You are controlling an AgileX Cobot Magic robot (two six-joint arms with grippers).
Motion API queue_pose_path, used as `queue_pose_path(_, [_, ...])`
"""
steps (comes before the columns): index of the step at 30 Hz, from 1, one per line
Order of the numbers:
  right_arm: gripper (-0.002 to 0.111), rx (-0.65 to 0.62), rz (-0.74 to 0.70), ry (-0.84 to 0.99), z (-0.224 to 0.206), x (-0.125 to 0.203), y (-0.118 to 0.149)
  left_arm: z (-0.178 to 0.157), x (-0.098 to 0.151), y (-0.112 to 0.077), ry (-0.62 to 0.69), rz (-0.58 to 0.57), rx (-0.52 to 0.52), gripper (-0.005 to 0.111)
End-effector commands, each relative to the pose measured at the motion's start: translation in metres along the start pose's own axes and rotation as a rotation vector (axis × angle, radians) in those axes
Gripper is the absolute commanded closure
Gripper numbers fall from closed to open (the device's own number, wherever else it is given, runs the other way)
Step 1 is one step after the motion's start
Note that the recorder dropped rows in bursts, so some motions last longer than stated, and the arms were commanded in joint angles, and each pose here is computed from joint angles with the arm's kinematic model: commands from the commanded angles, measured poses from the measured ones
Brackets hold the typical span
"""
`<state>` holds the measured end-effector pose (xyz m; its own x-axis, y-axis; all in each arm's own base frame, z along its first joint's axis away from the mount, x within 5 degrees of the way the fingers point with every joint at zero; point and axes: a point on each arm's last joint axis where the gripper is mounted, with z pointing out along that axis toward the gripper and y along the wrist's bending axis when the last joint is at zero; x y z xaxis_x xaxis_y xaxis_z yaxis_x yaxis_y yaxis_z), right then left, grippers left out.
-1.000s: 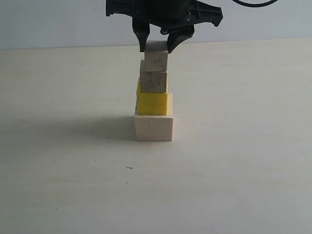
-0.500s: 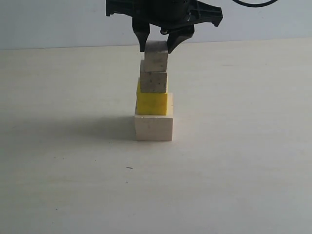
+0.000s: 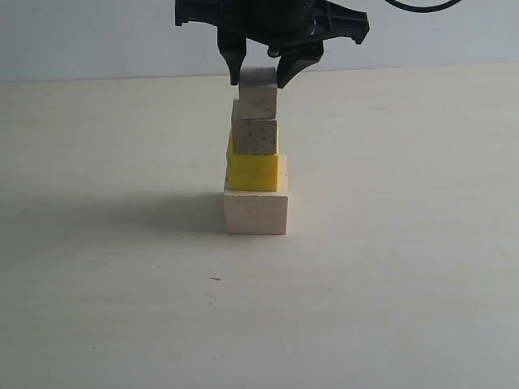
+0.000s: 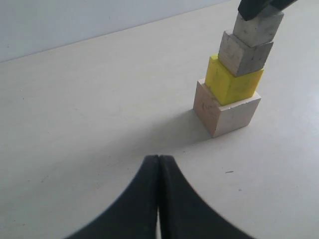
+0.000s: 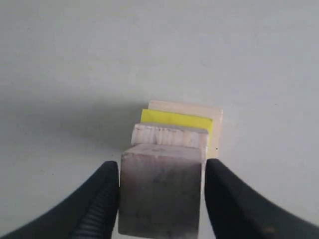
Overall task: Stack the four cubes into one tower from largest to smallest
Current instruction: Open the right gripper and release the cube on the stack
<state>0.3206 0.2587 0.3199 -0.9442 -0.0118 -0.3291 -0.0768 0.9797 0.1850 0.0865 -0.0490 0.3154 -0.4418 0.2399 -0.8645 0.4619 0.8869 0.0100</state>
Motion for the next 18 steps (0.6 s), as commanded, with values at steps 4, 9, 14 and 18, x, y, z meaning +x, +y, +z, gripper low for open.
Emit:
queue_pose_path(4, [0.048, -0.03, -0.002, -0.053, -0.016, -0.002, 0.001, 0.0, 0.001, 0.0, -0.006, -0.007, 0.003, 0.107])
queue_pose_path(9, [0.045, -0.027, -0.009, -0.049, -0.018, -0.001, 0.0, 0.0, 0.001, 0.0, -0.004, -0.007, 0.002, 0.107])
queue_pose_path(14, [0.045, -0.031, -0.051, -0.057, -0.036, 0.003, -0.004, 0.0, 0.001, 0.0, -0.002, -0.007, 0.002, 0.107])
queue_pose_path(18, [0.045, -0.057, -0.074, -0.098, -0.057, 0.005, -0.007, 0.0, 0.001, 0.0, -0.002, -0.007, 0.002, 0.107])
